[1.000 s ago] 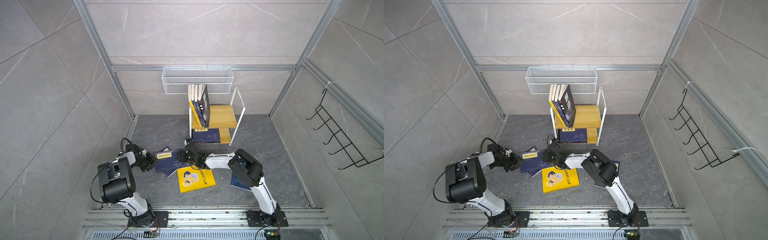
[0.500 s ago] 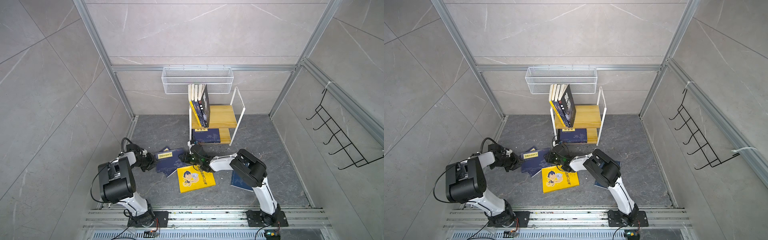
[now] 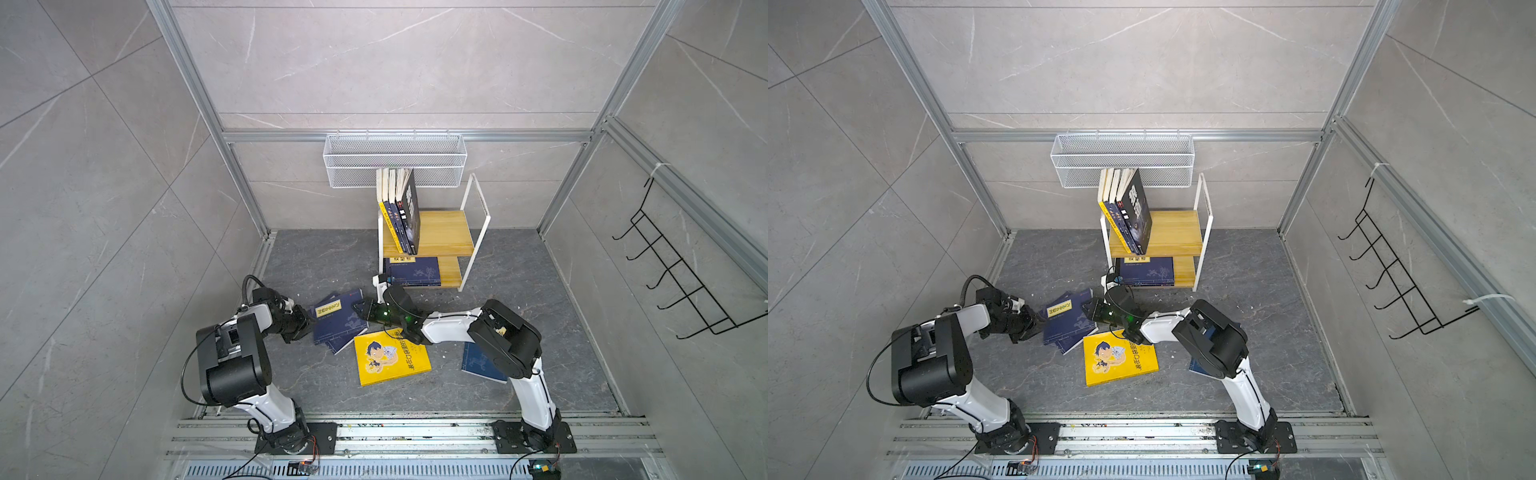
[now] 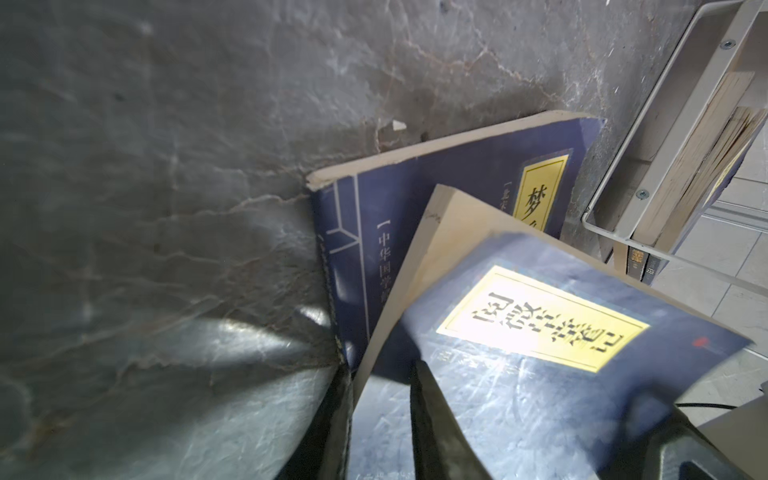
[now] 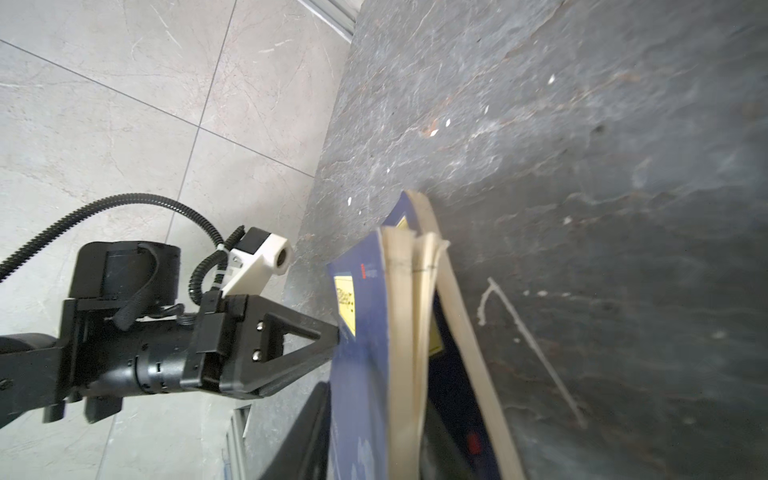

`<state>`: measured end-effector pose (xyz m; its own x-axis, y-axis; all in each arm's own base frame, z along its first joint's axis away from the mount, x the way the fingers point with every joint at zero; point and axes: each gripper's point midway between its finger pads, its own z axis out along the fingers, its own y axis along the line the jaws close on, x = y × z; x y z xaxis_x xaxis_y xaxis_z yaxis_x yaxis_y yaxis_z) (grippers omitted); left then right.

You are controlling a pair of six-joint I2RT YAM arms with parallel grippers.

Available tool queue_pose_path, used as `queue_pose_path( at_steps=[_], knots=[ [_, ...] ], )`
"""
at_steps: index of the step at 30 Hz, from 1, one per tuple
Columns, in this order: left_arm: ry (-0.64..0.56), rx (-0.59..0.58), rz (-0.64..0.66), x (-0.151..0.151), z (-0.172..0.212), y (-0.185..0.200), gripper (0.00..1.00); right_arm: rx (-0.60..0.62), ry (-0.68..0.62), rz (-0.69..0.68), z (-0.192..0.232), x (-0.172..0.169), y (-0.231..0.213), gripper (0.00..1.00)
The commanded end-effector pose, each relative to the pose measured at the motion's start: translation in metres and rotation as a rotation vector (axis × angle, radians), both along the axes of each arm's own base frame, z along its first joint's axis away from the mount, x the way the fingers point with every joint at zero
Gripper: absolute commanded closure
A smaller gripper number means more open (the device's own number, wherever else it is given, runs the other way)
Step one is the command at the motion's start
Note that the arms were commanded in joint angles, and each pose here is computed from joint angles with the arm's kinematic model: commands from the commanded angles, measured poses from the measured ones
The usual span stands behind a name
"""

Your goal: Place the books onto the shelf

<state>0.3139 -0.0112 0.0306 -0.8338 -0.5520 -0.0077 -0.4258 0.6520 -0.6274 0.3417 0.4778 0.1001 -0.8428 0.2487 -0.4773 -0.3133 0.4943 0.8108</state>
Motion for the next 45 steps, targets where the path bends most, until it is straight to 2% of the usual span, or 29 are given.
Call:
queue_pose_path(
  at_steps=[1, 4, 6, 8, 11, 14, 17, 22, 24, 26, 33, 36, 39, 45],
  knots=[
    [-0.045, -0.041, -0.011, 0.002, 0.015, -0.008, 0.73, 0.052, -0.016, 0.029, 0.017, -0.009, 0.013, 0.75],
    [-0.074, -0.020, -0.008, 0.002, 0.020, -0.006, 0.73, 0.044, -0.042, 0.016, 0.026, -0.009, 0.007, 0.91],
    [-0.100, 0.001, -0.010, 0.002, 0.027, -0.005, 0.70, 0.048, -0.051, 0.011, 0.033, -0.010, 0.002, 0.96],
    [-0.123, 0.027, -0.010, 0.003, 0.034, -0.002, 0.59, 0.069, -0.068, -0.016, 0.043, -0.012, -0.007, 1.00],
    [-0.167, 0.057, -0.017, 0.004, 0.049, 0.000, 0.50, 0.085, -0.057, -0.064, 0.044, -0.012, -0.024, 1.00],
    [-0.243, 0.083, -0.028, 0.006, 0.069, 0.001, 0.48, 0.139, -0.028, -0.128, 0.051, -0.015, -0.043, 1.00],
    [-0.369, 0.088, -0.048, 0.008, 0.092, -0.004, 0.45, 0.217, -0.008, -0.157, 0.059, -0.020, -0.056, 1.00],
    [-0.621, 0.027, -0.106, 0.001, 0.138, -0.025, 0.36, 0.315, -0.006, -0.161, 0.082, -0.031, -0.070, 1.00],
    [-0.671, -0.001, -0.129, -0.002, 0.149, -0.031, 0.32, 0.349, -0.011, -0.169, 0.086, -0.033, -0.074, 0.99],
    [-0.687, -0.043, -0.148, -0.002, 0.156, -0.036, 0.28, 0.383, -0.011, -0.175, 0.090, -0.033, -0.079, 0.99],
    [-0.771, -0.146, -0.197, -0.003, 0.180, -0.050, 0.28, 0.492, 0.012, -0.180, 0.099, -0.036, -0.086, 0.98],
    [-0.760, -0.161, -0.207, -0.004, 0.177, -0.053, 0.28, 0.527, 0.005, -0.186, 0.104, -0.036, -0.089, 0.98],
    [-0.757, -0.168, -0.250, -0.008, 0.169, -0.062, 0.20, 0.538, 0.009, -0.183, 0.103, -0.036, -0.089, 0.98],
    [-0.761, -0.208, -0.343, -0.014, 0.167, -0.084, 0.19, 0.597, 0.042, -0.157, 0.104, -0.035, -0.082, 0.96]
  ],
)
